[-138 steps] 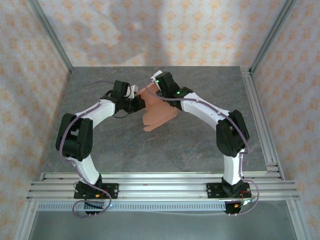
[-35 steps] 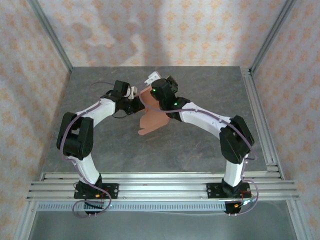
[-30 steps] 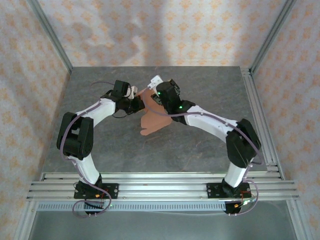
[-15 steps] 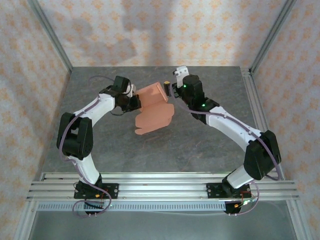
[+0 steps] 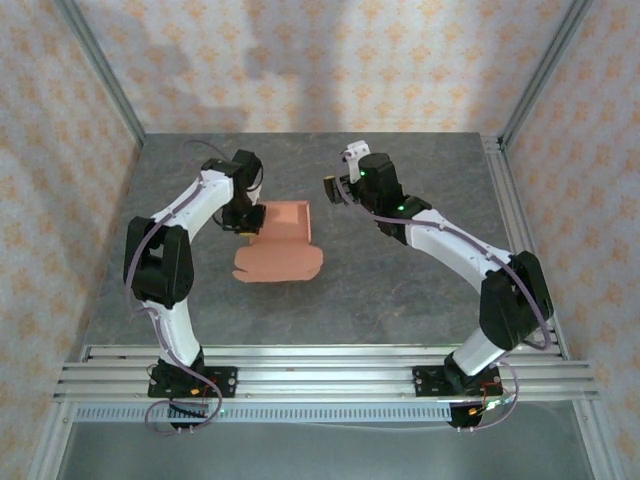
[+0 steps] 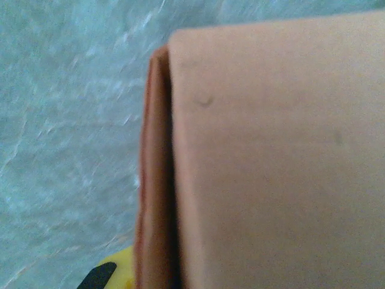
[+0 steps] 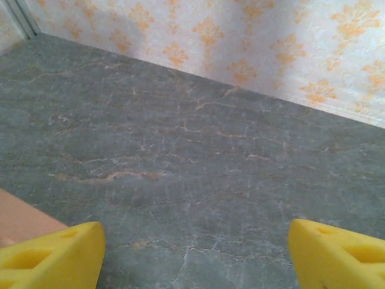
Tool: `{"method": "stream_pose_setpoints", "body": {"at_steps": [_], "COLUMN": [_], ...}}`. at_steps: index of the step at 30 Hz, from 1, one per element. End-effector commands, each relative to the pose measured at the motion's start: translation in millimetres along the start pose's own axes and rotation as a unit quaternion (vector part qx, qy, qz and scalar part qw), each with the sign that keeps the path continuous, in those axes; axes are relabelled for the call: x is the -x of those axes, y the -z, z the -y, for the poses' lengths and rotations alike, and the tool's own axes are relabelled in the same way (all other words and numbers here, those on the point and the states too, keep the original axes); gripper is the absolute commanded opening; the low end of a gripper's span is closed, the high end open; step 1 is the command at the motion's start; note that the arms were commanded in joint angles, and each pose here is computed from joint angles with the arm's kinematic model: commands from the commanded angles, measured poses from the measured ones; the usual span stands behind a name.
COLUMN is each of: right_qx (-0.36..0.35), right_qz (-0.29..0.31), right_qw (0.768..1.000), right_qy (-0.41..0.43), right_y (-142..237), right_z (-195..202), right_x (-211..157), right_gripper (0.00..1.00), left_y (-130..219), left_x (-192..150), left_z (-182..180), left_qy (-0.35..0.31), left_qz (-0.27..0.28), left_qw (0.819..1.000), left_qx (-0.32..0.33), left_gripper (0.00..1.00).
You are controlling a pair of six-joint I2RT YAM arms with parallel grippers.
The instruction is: Fold the paper box
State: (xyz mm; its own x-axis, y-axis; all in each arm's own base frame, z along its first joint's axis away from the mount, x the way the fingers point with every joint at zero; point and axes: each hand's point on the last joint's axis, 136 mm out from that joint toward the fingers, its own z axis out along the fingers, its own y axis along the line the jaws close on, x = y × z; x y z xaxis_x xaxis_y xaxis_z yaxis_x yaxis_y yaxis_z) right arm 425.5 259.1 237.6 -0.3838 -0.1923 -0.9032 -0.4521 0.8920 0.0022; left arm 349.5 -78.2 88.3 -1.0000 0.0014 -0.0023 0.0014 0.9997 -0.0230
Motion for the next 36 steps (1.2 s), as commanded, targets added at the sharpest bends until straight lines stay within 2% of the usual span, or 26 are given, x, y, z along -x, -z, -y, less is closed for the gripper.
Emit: {"method": "stream_pose_setpoints", "body": {"at_steps": [1, 8, 13, 18, 24, 28, 32, 36], "right_qx": [0.029, 0.056, 0.059, 0.063, 0.074, 0.117, 0.157, 0.181], "right_qz": [0.005, -0.006, -0.013, -0.019, -0.026, -0.04, -0.06, -0.083], "right_qw": [0.999, 0.998, 0.998, 0.998, 0.997, 0.992, 0.986, 0.98], "right_qy": [-0.014, -0.024, -0.021, -0.02, -0.018, -0.008, 0.003, 0.023], "right_y": [-1, -12, -17, -18, -17, -17, -19, -25], "right_z": [-10, -20, -22, -23, -27, -42, -59, -77], "right_x": [9, 1, -2, -3, -6, -12, -23, -36], "right_gripper": [0.79, 0.79, 0.79, 0.79, 0.79, 0.8, 0.82, 0.83], "left_y": [2, -15, -25, -26, -17, -4, 21, 58], "left_x": [-36, -64, -70, -61, -50, -46, -30, -16], "left_z": [-20, -22, -28, -30, -24, -24, -25, -23], "left_qy": [-0.048, -0.091, -0.098, -0.098, -0.101, -0.105, -0.089, -0.046], "left_qz": [-0.092, -0.199, -0.235, -0.235, -0.212, -0.184, -0.094, 0.012], "left_qw": [0.993, 0.974, 0.964, 0.963, 0.969, 0.974, 0.988, 0.997], "left_qx": [0.06, 0.058, 0.072, 0.084, 0.078, 0.078, 0.081, 0.064], "left_gripper": [0.0, 0.0, 0.0, 0.26, 0.45, 0.59, 0.76, 0.84]}}
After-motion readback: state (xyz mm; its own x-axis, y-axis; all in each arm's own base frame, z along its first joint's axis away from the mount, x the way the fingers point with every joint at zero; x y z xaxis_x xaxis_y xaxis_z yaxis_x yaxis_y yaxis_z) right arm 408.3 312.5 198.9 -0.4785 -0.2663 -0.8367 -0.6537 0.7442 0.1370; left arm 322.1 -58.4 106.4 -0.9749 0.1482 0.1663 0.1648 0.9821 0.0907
